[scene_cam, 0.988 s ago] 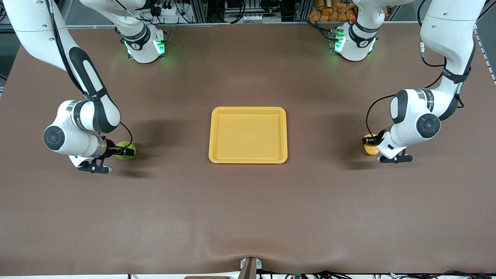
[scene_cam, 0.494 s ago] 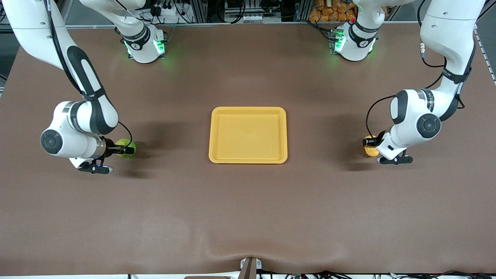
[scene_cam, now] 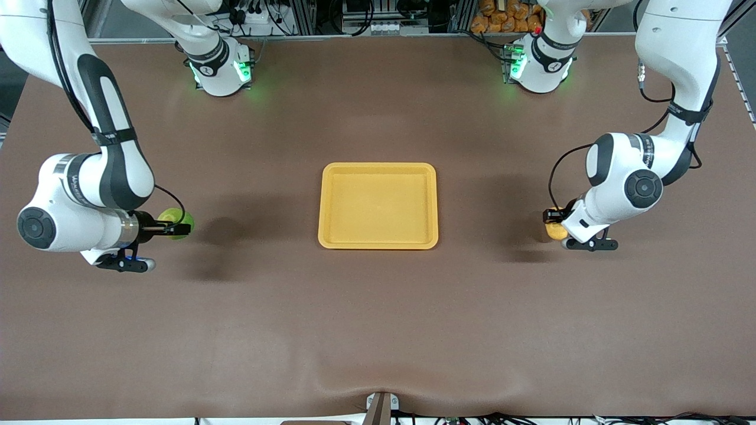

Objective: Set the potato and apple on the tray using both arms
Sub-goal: 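Carry the apple with the right gripper while the left gripper carries potato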

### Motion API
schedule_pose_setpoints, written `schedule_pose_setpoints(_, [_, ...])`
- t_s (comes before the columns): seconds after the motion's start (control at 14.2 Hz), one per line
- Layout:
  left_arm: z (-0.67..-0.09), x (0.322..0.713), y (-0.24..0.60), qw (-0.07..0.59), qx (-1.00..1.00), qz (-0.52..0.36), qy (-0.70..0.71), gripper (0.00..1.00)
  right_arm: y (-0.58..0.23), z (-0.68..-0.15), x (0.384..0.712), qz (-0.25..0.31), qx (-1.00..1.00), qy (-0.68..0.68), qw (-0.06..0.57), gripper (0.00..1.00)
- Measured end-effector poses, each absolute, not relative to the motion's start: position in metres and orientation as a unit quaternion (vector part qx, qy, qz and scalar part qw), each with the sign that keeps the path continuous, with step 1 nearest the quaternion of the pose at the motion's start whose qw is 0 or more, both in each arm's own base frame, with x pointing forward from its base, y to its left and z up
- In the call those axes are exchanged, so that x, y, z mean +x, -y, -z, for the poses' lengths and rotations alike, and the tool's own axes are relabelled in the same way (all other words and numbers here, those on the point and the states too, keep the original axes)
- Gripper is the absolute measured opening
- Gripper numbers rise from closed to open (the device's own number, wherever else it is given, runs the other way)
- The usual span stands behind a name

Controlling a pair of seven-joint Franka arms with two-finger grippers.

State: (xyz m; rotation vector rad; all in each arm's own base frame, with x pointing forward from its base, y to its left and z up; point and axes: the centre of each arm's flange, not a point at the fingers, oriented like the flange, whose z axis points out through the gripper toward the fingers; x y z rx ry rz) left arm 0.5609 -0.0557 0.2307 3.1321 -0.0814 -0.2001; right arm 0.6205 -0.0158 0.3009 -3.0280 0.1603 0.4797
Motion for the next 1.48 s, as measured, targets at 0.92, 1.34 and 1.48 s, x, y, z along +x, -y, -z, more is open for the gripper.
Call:
schedule_pose_setpoints(0.92, [-0.289,0.563,0.202,0.033,0.994,0.019,0.098,0.54,-0.034,-0.396,0.627,-0.151,-0.988,-0.008,0.036,0.84])
schedule_pose_setpoints(1.34, [-0.293,0.546,0.281,0.039,0.998,0.016,0.055,0.54,-0.069,-0.413,0.617,-0.156,-0.986,0.013,0.055,0.84])
schedule_pose_setpoints(1.48, [-0.290,0.541,0.302,0.041,0.998,0.019,0.031,0.54,-0.085,-0.418,0.614,-0.156,-0.986,0.014,0.053,0.84])
